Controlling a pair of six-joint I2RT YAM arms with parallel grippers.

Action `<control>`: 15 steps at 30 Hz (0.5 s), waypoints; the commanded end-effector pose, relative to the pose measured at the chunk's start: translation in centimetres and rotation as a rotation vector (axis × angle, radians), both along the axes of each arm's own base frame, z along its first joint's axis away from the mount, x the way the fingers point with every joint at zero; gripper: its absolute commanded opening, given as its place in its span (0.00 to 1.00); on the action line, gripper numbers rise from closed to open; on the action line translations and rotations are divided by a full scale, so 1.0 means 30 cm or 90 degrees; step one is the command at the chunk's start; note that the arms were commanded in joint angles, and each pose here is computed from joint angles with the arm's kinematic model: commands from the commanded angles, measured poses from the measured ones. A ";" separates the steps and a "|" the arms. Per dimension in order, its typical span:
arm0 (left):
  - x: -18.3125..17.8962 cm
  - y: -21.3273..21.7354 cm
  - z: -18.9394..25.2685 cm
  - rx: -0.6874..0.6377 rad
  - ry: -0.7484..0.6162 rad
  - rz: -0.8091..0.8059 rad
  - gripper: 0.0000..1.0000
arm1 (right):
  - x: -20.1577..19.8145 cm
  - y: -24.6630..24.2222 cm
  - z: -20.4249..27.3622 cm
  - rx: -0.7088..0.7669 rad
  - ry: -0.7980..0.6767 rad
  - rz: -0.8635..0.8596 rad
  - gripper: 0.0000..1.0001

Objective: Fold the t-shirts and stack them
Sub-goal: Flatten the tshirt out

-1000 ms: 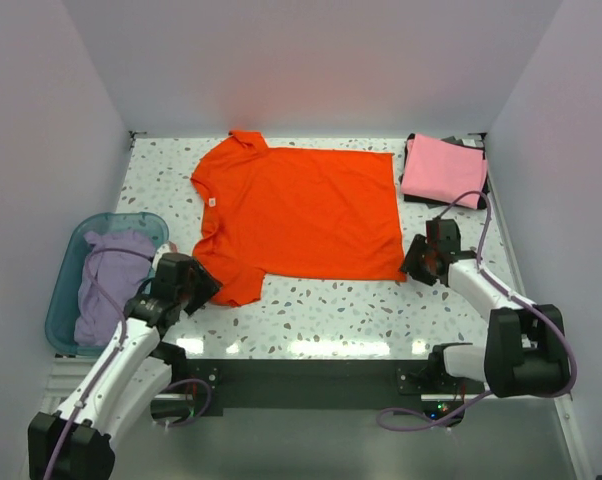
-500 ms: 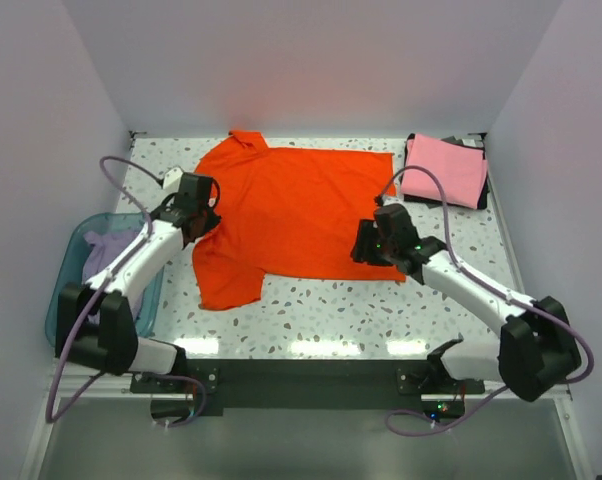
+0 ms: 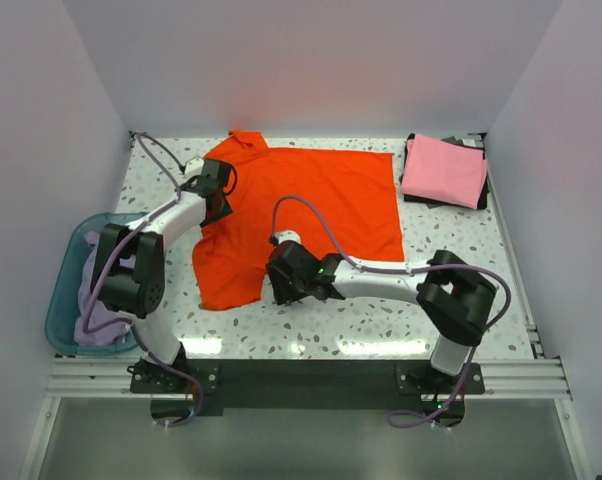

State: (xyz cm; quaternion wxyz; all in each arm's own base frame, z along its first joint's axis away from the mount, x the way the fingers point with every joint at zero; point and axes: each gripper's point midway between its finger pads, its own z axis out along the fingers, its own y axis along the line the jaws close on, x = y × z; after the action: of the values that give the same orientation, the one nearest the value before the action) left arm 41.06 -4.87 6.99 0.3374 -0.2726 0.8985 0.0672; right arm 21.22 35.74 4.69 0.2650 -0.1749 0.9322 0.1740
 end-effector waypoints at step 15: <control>-0.004 0.194 -0.019 0.064 0.023 0.106 0.00 | -0.062 0.224 0.027 0.025 -0.045 0.022 0.52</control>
State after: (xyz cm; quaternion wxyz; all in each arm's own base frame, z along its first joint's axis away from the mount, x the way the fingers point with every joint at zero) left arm 41.69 -1.91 4.91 0.3148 -0.2918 0.8954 0.1183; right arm 18.03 41.12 3.99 0.2649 -0.2165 0.9220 0.1812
